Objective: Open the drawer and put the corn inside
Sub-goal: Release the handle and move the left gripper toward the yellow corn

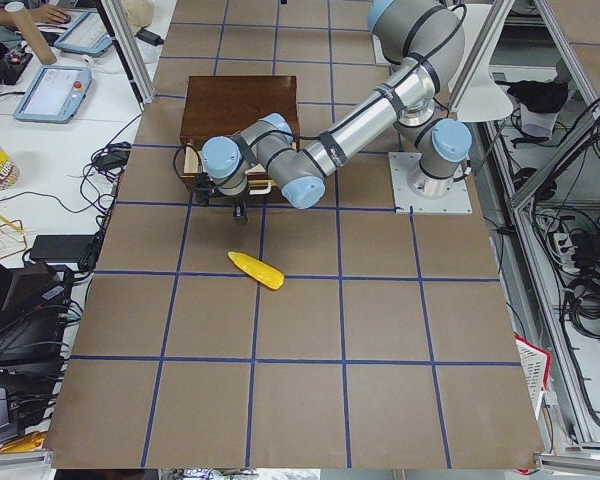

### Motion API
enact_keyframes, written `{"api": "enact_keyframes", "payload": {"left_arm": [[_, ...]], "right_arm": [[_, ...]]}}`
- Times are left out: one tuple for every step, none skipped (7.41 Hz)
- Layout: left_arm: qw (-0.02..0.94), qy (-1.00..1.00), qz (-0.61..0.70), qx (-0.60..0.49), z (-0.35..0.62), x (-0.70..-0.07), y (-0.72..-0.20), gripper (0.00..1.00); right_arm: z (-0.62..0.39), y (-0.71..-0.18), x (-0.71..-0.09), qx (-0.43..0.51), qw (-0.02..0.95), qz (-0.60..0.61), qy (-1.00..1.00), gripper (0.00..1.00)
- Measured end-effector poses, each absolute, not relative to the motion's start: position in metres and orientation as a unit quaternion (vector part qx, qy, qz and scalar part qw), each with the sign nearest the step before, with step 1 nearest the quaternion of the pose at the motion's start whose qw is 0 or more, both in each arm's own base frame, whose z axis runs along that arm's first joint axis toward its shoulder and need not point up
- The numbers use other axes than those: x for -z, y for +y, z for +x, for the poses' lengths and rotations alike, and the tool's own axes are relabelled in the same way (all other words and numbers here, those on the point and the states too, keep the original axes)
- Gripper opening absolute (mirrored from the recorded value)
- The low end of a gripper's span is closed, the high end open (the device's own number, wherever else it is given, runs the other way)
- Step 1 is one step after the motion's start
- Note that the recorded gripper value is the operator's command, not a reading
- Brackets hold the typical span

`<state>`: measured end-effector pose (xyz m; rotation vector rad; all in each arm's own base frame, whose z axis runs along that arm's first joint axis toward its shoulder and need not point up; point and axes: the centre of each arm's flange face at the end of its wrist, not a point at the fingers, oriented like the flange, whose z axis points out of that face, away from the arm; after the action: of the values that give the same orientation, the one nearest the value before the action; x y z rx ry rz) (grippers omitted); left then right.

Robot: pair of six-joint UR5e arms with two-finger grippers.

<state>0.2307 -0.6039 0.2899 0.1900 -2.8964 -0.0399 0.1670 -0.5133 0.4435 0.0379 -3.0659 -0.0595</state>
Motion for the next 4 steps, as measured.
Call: {"api": "enact_keyframes", "payload": {"left_arm": [[0.118, -0.991, 0.065, 0.012, 0.232, -0.291, -0.604, 1.0], [0.118, -0.991, 0.064, 0.011, 0.232, -0.293, -0.604, 1.0], [0.117, -0.991, 0.064, 0.009, 0.231, -0.297, -0.603, 1.0], [0.113, -0.992, 0.063, 0.007, 0.23, -0.304, -0.601, 1.0]], "right_arm": [[0.167, -0.513, -0.443, 0.019, 0.037, 0.012, -0.999, 1.0], [0.167, -0.513, -0.443, 0.019, 0.037, 0.012, -0.999, 1.0], [0.167, -0.513, -0.443, 0.019, 0.037, 0.012, -0.999, 1.0], [0.167, -0.513, -0.443, 0.019, 0.037, 0.012, -0.999, 1.0]]}}
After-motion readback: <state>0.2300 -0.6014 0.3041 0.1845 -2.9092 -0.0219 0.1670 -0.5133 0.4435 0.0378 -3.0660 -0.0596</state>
